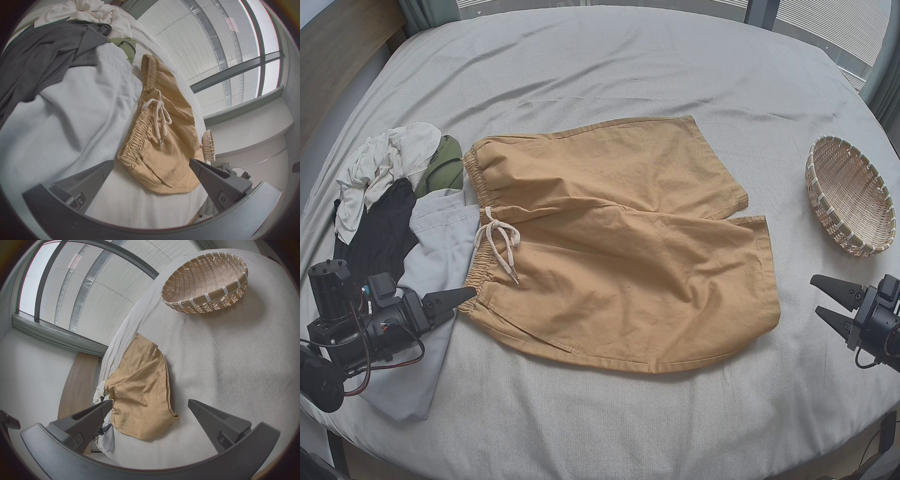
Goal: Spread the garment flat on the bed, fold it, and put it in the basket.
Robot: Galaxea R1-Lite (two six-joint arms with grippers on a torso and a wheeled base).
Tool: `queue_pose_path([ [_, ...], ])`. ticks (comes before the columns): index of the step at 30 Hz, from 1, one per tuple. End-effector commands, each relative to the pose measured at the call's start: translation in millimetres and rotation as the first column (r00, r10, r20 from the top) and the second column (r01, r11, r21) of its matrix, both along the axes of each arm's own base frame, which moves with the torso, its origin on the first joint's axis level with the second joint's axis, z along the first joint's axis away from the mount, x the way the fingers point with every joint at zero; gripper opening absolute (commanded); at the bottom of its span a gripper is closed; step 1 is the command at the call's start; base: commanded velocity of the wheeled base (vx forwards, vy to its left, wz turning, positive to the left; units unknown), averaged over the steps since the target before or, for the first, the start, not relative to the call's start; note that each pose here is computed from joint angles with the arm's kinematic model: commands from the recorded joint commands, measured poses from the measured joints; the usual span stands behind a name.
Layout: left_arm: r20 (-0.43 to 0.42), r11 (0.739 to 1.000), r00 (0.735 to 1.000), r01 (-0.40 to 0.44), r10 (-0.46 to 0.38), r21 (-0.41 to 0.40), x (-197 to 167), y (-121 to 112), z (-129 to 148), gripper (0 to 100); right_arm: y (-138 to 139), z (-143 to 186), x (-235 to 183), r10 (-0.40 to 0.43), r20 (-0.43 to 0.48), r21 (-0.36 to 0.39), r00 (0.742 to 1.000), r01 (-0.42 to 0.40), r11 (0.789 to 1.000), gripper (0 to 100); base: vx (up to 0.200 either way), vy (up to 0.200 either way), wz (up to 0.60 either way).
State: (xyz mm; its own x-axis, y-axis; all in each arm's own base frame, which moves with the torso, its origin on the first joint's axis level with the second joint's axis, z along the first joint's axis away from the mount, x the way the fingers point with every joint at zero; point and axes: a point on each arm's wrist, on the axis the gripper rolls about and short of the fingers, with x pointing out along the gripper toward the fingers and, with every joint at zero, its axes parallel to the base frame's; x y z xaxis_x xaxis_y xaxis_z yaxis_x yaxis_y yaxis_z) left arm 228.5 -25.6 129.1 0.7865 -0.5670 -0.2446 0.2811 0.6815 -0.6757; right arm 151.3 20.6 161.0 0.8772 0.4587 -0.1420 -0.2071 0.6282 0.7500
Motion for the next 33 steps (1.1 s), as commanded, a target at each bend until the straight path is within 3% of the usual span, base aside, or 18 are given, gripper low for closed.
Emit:
queue_pose_path([
  [1, -0.031, 1.000, 0.999, -0.011, 0.012, 0.000, 17.5, -1.3, -17.2, 100, 0.1, 1.4, -1.6, 0.001, 0.009, 0.001, 1.000, -0.001, 1.000, 100, 0.000, 0.000, 0.00],
  [7, -0.016, 1.000, 1.000, -0.011, 0.011, -0.003, 25.7, -2.6, -19.5, 100, 0.1, 1.6, -1.9, 0.001, 0.010, 0.001, 1.000, -0.001, 1.000, 100, 0.000, 0.000, 0.00],
  [8, -0.008, 1.000, 1.000, -0.010, 0.010, -0.006, 27.8, -3.1, -17.7, 0, 0.1, 1.6, -1.9, 0.001, 0.010, 0.001, 1.000, -0.001, 1.000, 100, 0.000, 0.000, 0.00],
  [20, -0.019, 1.000, 1.000, -0.005, 0.005, -0.006, 29.1, -3.6, -20.7, 0, 0.8, -5.6, -4.7, 0.009, -0.018, -0.003, 1.000, -0.009, 1.000, 100, 0.000, 0.000, 0.00],
  [24, -0.007, 1.000, 1.000, -0.005, 0.005, -0.005, 24.8, -3.0, -18.2, 0, 6.9, -22.2, 1.2, 0.053, -0.105, -0.020, 0.993, -0.056, 0.998, 100, 0.000, 0.000, 0.00],
  [27, 0.051, 1.000, 0.999, -0.009, 0.010, -0.016, 22.4, -2.8, -10.7, 0, 13.4, -44.6, 21.1, 0.088, -0.187, -0.103, 0.978, -0.108, 0.989, 100, 0.000, 0.000, 0.00],
  [33, 0.082, 0.999, 0.996, -0.016, 0.020, -0.051, 17.9, -2.1, -10.0, 0, 23.4, -60.0, 38.2, 0.148, -0.127, -0.191, 0.981, -0.171, 0.967, 100, 0.000, 0.000, 0.00],
])
